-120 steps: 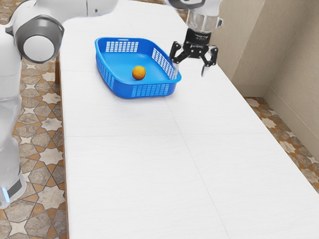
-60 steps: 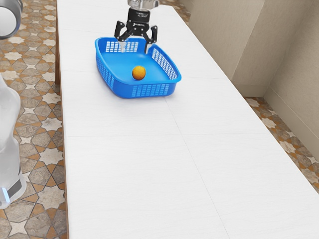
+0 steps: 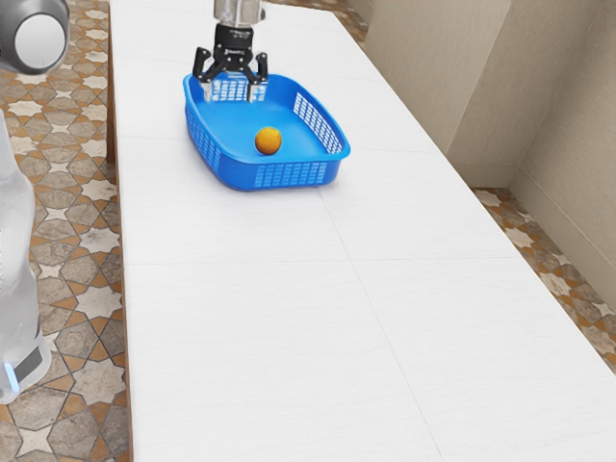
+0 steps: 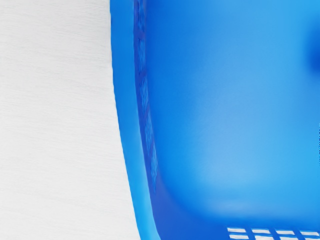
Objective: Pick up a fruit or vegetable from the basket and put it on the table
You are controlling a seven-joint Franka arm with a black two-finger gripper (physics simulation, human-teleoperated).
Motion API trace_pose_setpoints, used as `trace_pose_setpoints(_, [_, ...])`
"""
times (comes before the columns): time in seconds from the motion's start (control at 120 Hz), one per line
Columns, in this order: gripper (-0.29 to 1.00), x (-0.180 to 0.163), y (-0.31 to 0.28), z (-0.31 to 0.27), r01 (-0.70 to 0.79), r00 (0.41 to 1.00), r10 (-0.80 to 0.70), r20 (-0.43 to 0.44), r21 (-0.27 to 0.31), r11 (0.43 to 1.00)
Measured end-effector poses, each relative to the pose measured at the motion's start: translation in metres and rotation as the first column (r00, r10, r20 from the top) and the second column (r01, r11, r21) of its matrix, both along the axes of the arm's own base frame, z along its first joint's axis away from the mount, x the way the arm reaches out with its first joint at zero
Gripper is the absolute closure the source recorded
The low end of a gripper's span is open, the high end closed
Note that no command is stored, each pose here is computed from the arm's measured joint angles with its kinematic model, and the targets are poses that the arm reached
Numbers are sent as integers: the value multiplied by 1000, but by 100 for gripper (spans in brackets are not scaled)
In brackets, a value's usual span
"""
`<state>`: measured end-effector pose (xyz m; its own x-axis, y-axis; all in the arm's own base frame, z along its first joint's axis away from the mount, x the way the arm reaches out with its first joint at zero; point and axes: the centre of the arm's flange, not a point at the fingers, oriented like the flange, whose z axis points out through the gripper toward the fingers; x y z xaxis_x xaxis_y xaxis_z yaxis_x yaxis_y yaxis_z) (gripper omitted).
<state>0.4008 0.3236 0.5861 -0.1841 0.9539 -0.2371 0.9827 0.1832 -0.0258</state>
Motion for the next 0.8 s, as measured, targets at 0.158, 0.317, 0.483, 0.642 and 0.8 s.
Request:
trace_pose_setpoints(0.158, [0,28,25,-9,-70,993,66,93,39,997])
trace_pose_setpoints(0.317, [0,71,45,-41,-138,979,132,154,29,990])
trace_pose_setpoints(0.483, [0,117,53,-68,-138,970,135,201,2,990])
trace_pose_setpoints(0.642, [0,100,13,-85,-106,971,122,207,-85,991])
trace_pose_setpoints(0.8, [0,65,34,-73,-151,959,159,233,-55,987])
